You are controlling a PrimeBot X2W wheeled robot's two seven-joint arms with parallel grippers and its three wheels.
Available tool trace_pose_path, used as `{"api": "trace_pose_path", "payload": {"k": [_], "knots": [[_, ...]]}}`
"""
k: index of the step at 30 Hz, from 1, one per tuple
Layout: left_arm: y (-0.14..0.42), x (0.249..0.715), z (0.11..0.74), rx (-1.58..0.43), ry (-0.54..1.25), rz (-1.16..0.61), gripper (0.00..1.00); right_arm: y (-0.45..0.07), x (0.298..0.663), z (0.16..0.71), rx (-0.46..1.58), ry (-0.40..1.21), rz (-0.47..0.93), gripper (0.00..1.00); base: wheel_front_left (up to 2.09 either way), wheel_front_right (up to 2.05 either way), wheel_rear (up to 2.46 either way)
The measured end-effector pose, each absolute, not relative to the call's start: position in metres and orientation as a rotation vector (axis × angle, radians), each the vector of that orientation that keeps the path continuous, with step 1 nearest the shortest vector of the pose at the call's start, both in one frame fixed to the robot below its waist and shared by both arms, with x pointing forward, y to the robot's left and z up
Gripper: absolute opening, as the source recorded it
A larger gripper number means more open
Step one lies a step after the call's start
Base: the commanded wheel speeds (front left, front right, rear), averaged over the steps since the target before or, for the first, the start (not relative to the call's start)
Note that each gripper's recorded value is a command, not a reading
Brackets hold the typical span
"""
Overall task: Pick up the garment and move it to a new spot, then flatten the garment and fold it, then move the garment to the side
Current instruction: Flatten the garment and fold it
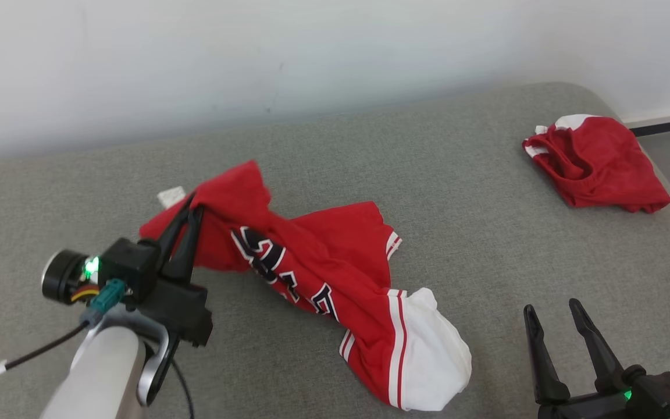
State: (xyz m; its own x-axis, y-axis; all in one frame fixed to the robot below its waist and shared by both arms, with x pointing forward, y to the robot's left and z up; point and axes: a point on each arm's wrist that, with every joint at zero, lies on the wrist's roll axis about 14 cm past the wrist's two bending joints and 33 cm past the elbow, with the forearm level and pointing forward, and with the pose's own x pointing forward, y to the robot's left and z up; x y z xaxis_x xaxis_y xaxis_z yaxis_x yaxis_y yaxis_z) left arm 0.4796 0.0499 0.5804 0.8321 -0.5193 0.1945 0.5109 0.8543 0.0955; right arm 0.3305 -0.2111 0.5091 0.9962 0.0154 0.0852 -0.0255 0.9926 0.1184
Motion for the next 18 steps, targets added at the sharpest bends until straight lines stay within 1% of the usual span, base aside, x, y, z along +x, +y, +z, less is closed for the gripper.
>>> {"api": "trace_pose_path", "payload": {"k": [5,6,7,8,12,18], "knots": [[0.056,0.478,0.545,0.048,-0.127,-0.532,0.0,-0.216,0.328,0.506,0.122,-0.076,-0.002,1.0,0.0,0.0,0.0],[0.058,0.478,0.542,0.046,-0.118,-0.526,0.2,-0.217,0.328,0.506,0.122,-0.074,-0.005,1.0,0.0,0.0,0.0],[0.06,0.478,0.538,0.046,-0.11,-0.52,0.5,-0.218,0.328,0.505,0.121,-0.073,-0.006,1.0,0.0,0.0,0.0],[0.063,0.478,0.535,0.047,-0.101,-0.512,1.0,-0.219,0.328,0.505,0.121,-0.073,-0.009,1.0,0.0,0.0,0.0],[0.078,0.475,0.532,0.03,-0.094,-0.462,1.0,-0.217,0.33,0.505,0.122,-0.074,-0.002,1.0,0.0,0.0,0.0],[0.115,0.463,0.556,-0.016,-0.173,-0.344,1.0,-0.208,0.333,0.507,0.128,-0.08,0.028,1.0,0.0,0.0,0.0]]}}
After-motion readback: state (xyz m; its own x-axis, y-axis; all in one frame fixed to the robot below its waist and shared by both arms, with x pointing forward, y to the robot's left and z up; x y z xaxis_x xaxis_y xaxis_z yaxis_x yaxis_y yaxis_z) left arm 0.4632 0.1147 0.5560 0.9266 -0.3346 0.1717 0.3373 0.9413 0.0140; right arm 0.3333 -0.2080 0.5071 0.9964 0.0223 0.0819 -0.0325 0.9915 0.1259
